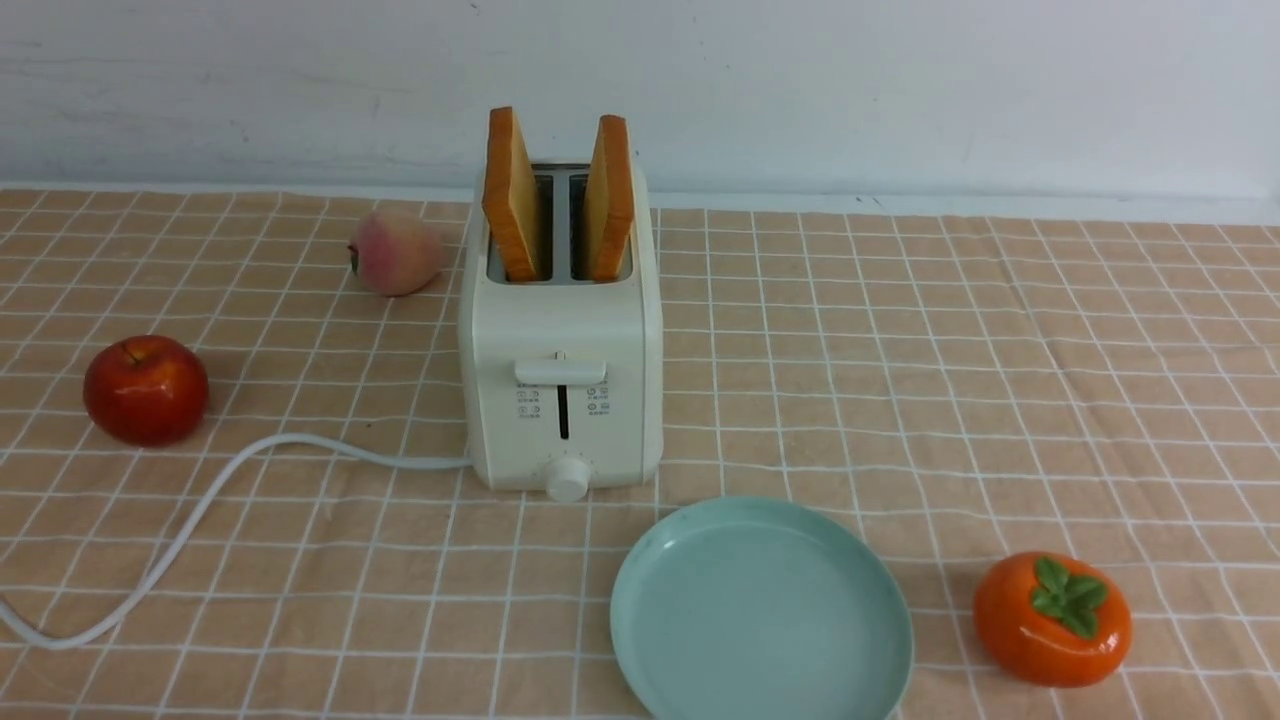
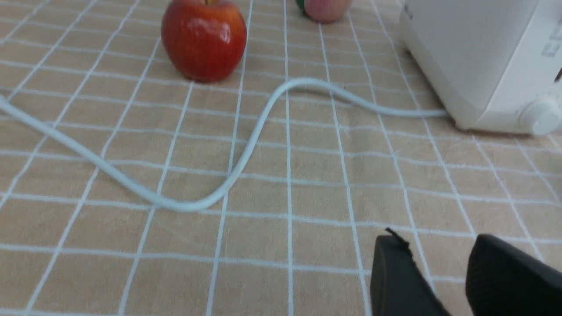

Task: Take toasted bread from bread machine on light coffee tablecloth place on plate.
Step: 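Grasp the toast slice in the toaster and pull it up out of the slot with the right gripper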

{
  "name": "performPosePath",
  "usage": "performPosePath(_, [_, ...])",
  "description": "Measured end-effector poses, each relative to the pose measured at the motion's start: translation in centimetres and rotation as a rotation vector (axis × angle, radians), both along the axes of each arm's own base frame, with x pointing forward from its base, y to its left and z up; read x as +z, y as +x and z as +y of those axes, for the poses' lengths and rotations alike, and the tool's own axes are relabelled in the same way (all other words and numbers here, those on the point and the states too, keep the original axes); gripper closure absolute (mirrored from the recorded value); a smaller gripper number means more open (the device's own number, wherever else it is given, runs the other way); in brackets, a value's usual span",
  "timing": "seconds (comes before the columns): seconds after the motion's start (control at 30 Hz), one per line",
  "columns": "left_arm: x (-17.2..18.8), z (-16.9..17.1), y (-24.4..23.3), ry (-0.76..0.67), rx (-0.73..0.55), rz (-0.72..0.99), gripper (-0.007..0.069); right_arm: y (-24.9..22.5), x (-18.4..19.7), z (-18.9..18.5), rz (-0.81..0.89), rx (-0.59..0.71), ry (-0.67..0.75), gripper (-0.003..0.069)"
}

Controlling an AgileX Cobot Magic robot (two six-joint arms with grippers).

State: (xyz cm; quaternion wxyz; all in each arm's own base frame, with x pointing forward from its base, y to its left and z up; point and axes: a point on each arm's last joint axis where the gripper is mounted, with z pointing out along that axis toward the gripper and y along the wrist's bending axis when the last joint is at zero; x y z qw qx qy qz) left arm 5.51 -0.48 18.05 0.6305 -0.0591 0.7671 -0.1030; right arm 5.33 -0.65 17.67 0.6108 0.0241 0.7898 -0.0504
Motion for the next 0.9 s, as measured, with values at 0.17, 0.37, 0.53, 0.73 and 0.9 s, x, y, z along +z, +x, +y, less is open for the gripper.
performPosePath(0.17, [1.9,0.0,0.2,-0.061,0.005,-0.208,0.0388,0.3,2.4,0.1,-0.277,0.010,-0.029,0.0419])
performPosePath(0.37, [2.5,0.0,0.1,-0.073,0.008,-0.272,0.0388,-0.1,4.9,0.2,-0.548,0.021,-0.056,0.0419])
performPosePath(0.53, [3.2,0.1,0.0,-0.106,0.013,-0.346,0.0388,-0.5,6.0,0.3,-0.679,0.029,-0.032,0.0419])
performPosePath(0.73, [5.4,0.6,-0.6,-0.441,0.018,-0.582,0.0388,-1.2,7.4,0.3,-0.866,0.079,0.281,0.0419])
performPosePath(0.9, [9.4,0.9,-2.0,-0.526,-0.015,-0.764,0.0388,-2.0,11.7,0.4,-0.913,0.115,0.364,0.0419])
